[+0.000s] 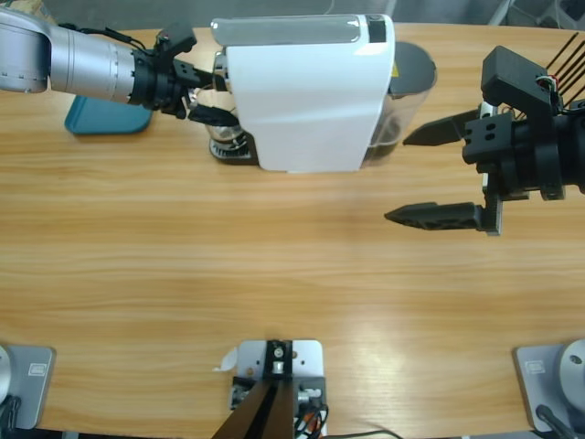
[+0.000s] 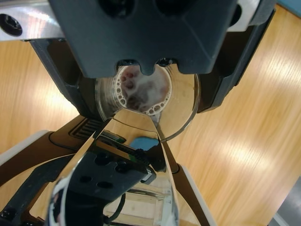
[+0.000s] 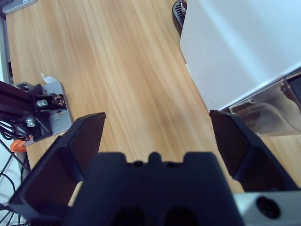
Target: Pour coffee
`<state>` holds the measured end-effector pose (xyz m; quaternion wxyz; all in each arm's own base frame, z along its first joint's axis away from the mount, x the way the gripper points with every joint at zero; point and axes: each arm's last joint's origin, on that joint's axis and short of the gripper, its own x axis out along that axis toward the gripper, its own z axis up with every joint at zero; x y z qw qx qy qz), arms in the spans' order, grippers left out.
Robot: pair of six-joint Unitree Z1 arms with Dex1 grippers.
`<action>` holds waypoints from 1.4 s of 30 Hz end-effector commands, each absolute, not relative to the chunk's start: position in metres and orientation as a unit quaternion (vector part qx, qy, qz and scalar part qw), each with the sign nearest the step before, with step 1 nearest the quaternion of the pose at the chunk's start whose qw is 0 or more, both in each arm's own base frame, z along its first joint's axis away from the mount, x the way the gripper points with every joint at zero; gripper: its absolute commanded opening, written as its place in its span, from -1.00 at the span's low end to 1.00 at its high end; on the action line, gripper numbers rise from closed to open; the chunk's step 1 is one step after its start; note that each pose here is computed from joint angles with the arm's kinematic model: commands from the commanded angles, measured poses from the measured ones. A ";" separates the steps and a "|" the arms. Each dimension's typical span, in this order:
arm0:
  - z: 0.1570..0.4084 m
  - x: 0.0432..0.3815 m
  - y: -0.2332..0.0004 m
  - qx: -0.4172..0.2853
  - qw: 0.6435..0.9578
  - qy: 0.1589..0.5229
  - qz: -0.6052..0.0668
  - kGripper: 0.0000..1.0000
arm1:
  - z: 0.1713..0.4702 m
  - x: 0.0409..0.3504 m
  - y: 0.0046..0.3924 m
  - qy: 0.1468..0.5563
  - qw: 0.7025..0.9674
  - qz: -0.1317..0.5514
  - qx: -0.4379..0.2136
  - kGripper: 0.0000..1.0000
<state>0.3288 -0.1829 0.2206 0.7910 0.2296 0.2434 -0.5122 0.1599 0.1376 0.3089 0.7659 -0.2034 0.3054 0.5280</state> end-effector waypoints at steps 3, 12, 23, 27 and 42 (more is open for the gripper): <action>0.213 0.312 -0.175 0.227 0.787 0.265 -0.508 0.03 | 0.299 0.161 0.135 0.318 0.761 0.529 -0.199 1.00; 0.229 0.294 -0.151 0.223 0.801 0.260 -0.490 0.02 | 0.298 0.161 0.135 0.320 0.760 0.529 -0.199 1.00; 0.253 0.285 -0.097 0.224 0.852 0.258 -0.398 -0.07 | 0.296 0.164 0.137 0.320 0.760 0.529 -0.199 1.00; 0.261 0.291 -0.075 0.221 0.871 0.257 -0.355 -0.07 | 0.295 0.164 0.137 0.321 0.760 0.529 -0.199 1.00; 0.238 0.331 -0.015 0.137 0.920 0.323 -0.176 -0.15 | 0.292 0.168 0.140 0.327 0.757 0.529 -0.199 1.00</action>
